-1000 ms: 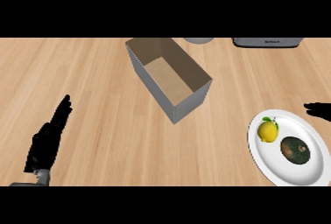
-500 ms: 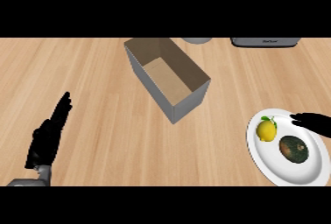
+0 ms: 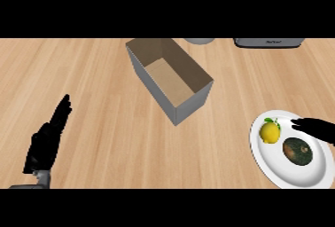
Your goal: Pick the squash from the plate and place it in the cardboard box
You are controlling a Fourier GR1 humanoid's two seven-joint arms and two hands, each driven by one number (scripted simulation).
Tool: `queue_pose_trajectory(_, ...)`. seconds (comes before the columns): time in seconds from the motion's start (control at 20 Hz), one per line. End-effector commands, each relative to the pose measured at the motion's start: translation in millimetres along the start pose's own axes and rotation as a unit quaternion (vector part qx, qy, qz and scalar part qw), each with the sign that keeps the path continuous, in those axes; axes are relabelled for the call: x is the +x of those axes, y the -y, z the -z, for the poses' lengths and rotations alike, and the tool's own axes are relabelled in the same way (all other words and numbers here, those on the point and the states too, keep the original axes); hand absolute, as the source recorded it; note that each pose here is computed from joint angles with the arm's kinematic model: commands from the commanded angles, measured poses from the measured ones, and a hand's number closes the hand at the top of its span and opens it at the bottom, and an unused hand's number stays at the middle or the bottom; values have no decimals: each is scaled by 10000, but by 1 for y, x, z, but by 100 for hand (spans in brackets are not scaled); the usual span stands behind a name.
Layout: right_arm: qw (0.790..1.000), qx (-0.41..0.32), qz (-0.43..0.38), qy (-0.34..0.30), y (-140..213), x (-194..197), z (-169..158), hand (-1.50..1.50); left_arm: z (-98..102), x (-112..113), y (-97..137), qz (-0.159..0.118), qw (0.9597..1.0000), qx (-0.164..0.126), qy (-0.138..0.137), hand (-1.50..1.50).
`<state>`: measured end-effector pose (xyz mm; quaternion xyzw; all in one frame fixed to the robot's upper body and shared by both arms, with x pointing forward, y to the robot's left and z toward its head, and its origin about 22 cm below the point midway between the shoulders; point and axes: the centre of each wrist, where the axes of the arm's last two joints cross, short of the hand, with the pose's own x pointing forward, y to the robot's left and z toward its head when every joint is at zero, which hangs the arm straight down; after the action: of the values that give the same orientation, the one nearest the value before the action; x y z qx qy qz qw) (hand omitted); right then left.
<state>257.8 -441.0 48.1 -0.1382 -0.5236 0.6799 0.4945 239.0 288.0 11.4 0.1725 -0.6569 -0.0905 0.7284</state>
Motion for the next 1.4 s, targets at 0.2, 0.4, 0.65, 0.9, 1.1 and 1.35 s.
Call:
queue_pose_trajectory(0.2, 10000, -50, 6, 27, -12, 8, 11, -150, -5, -11, 0, 79, 9999, 86, -8, 0)
queue_pose_trajectory(0.4, 10000, -53, 49, 16, -10, -2, 7, -150, -3, -7, 10, -29, 9999, 51, 90, 0)
queue_pose_trajectory(0.65, 10000, -11, -4, -12, -21, 10, 19, -150, -2, -11, -5, -19, 10000, 19, -6, 0)
queue_pose_trajectory(0.9, 10000, 2, 23, 13, -36, -6, 23, -150, 0, -23, 3, -29, 10000, 9, 27, 0)
queue_pose_trajectory(1.1, 9999, 26, 101, -45, -38, -3, 27, -150, 3, -5, 25, 63, 10000, 17, -24, 0)
queue_pose_trajectory(1.35, 9999, 83, -90, -5, -47, 4, 36, -150, -22, 3, -11, 67, 10000, 44, 16, 0)
